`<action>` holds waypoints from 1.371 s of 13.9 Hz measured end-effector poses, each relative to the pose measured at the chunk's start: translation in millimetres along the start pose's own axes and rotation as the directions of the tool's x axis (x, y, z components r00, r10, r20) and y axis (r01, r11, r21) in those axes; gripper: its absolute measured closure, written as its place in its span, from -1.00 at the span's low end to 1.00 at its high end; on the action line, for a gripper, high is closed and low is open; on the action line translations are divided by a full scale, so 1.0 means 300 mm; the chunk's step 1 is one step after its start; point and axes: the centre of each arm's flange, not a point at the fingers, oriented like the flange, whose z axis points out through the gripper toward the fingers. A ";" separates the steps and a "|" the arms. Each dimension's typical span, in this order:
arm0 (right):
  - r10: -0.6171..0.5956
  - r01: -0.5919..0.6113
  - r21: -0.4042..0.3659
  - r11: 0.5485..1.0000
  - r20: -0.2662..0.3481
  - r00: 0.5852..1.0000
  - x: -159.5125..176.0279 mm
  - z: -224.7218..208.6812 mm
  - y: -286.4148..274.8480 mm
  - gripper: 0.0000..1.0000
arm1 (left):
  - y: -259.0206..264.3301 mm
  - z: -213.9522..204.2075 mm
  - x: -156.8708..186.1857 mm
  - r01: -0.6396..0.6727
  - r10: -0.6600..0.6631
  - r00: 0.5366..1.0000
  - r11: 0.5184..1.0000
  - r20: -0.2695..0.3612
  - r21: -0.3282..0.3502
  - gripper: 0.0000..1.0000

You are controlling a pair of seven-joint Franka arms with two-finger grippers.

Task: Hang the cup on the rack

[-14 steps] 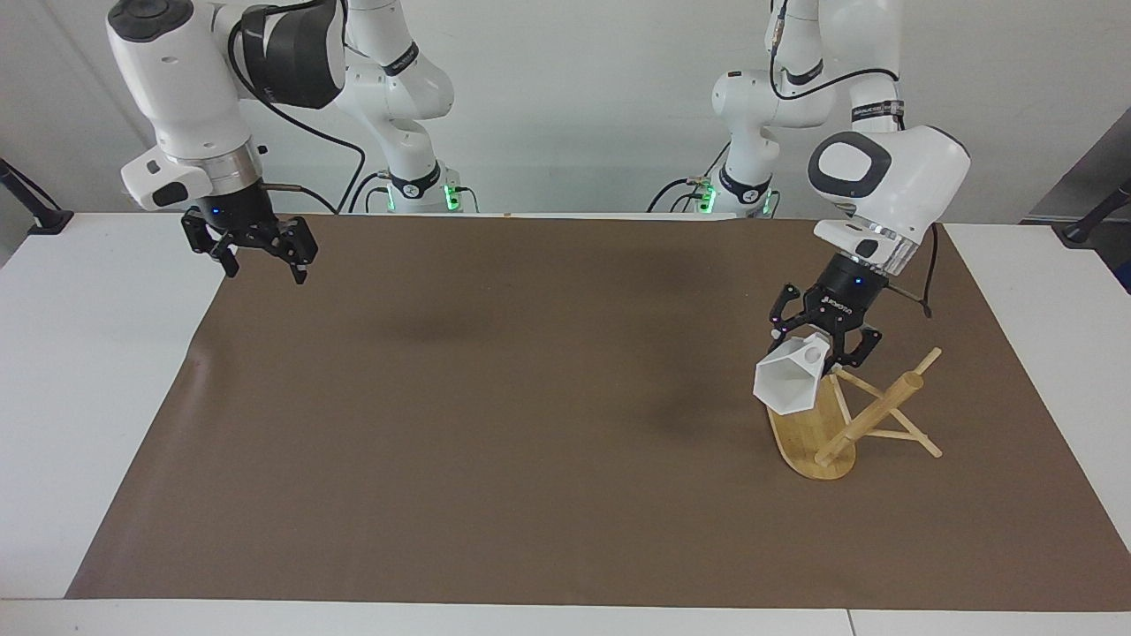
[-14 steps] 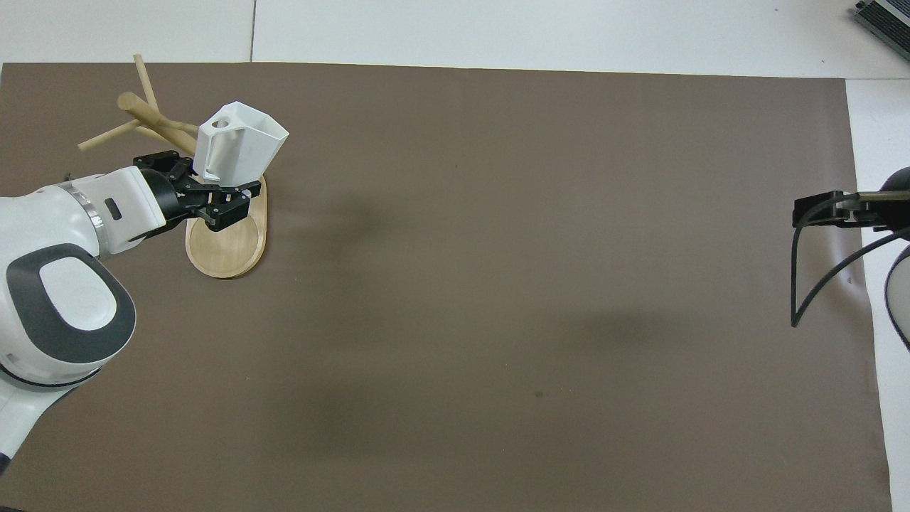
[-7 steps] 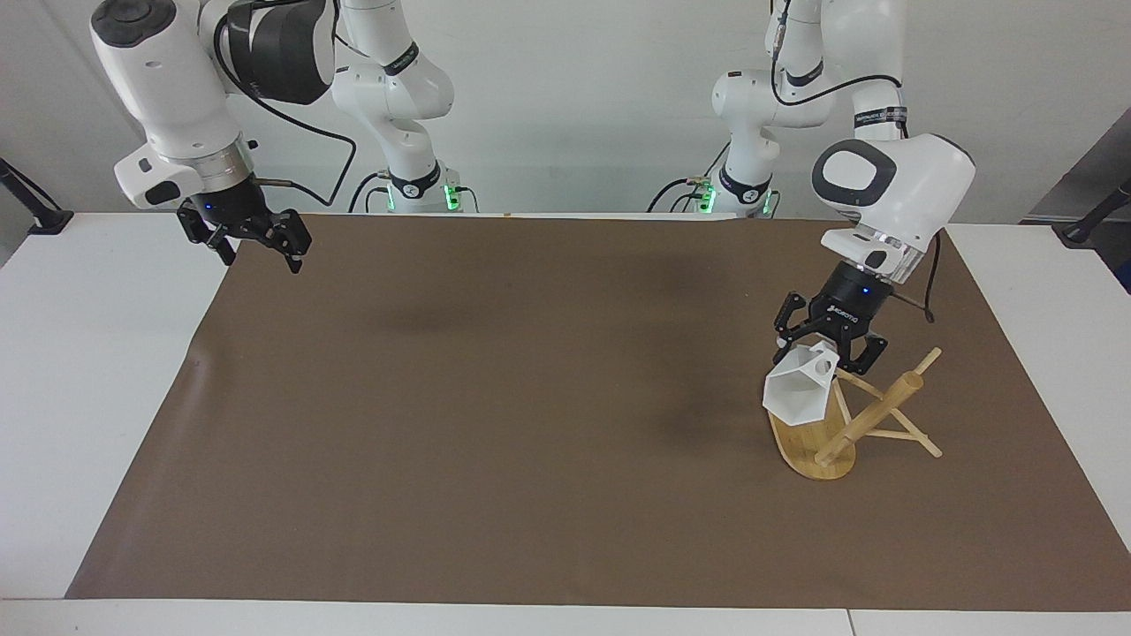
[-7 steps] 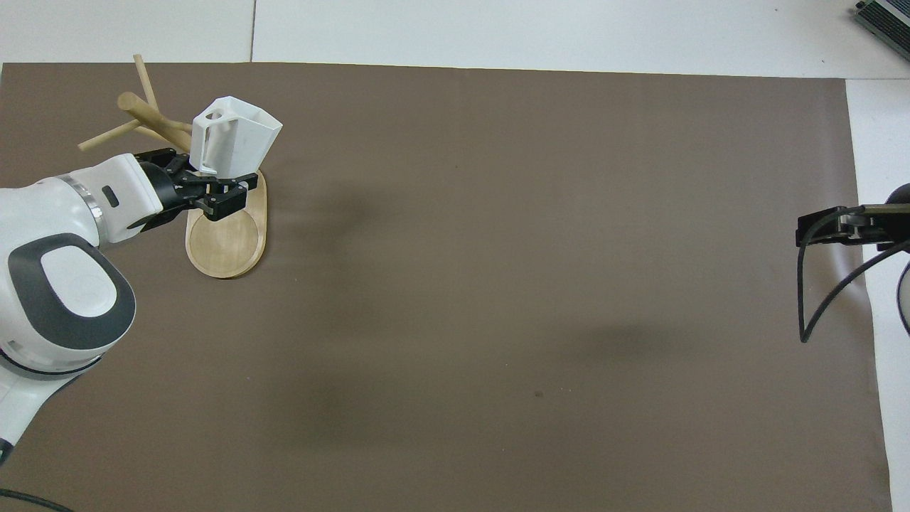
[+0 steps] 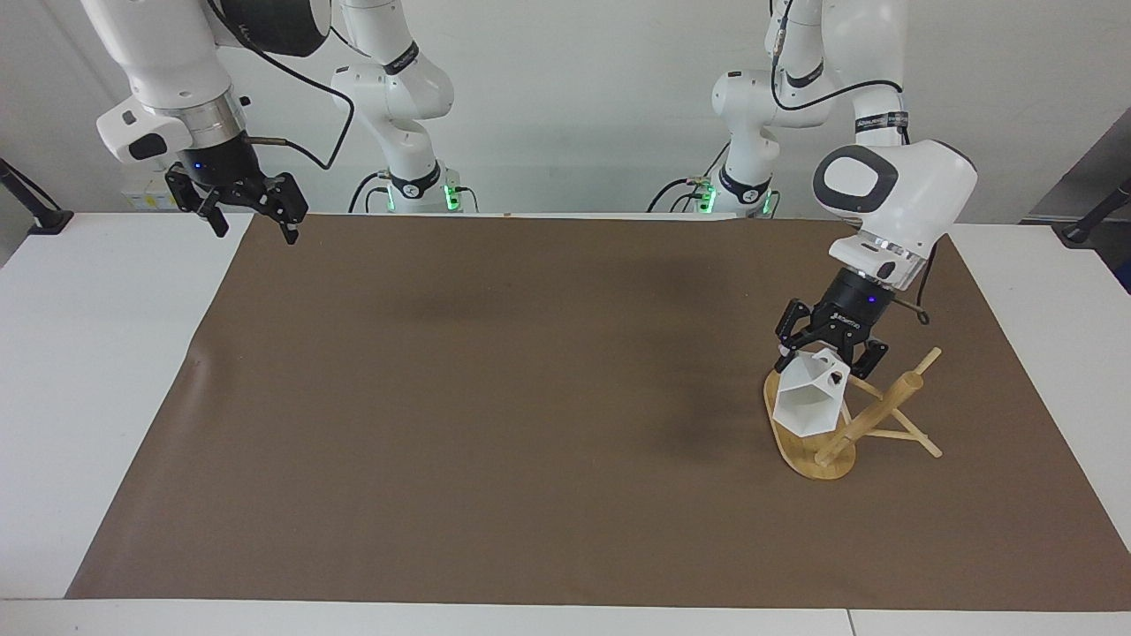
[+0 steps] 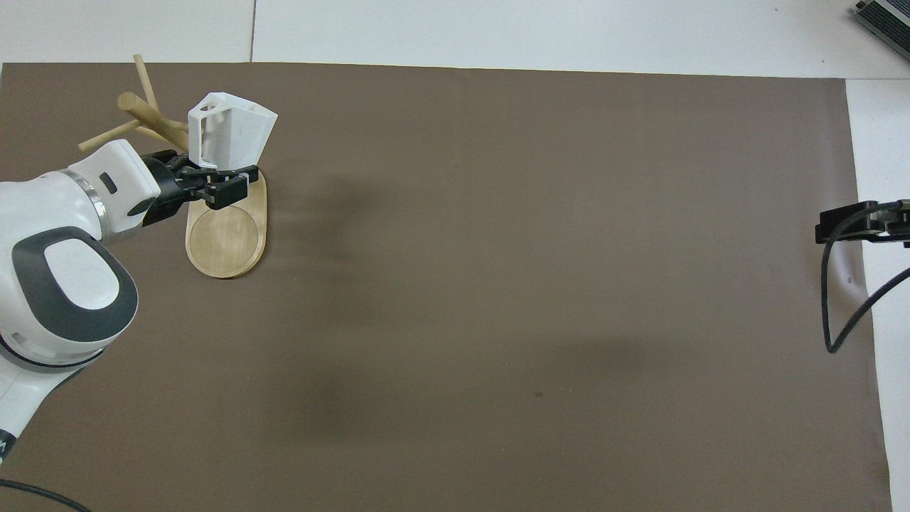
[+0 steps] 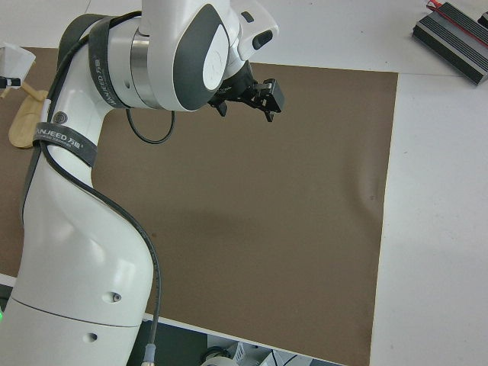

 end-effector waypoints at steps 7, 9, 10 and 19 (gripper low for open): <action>0.030 -0.031 0.049 0.998 0.016 0.999 -0.007 -0.007 0.005 -1.00 | -0.082 -0.019 -0.006 0.046 -0.046 0.999 0.998 -0.001 0.033 -0.45; 0.030 -0.031 0.049 0.998 0.018 0.999 -0.008 -0.006 0.005 -1.00 | -0.082 -0.018 -0.007 0.096 -0.096 0.995 0.995 -0.001 0.033 -0.45; 0.030 -0.031 0.049 0.998 0.018 0.999 -0.008 -0.006 0.005 -1.00 | -0.082 -0.018 -0.007 0.125 -0.125 0.992 0.992 -0.002 0.033 -0.45; -0.017 0.016 0.050 0.999 0.016 1.000 -0.008 -0.006 0.012 -1.00 | -0.114 -0.002 -0.024 0.215 -0.216 0.976 0.976 0.004 0.042 -0.45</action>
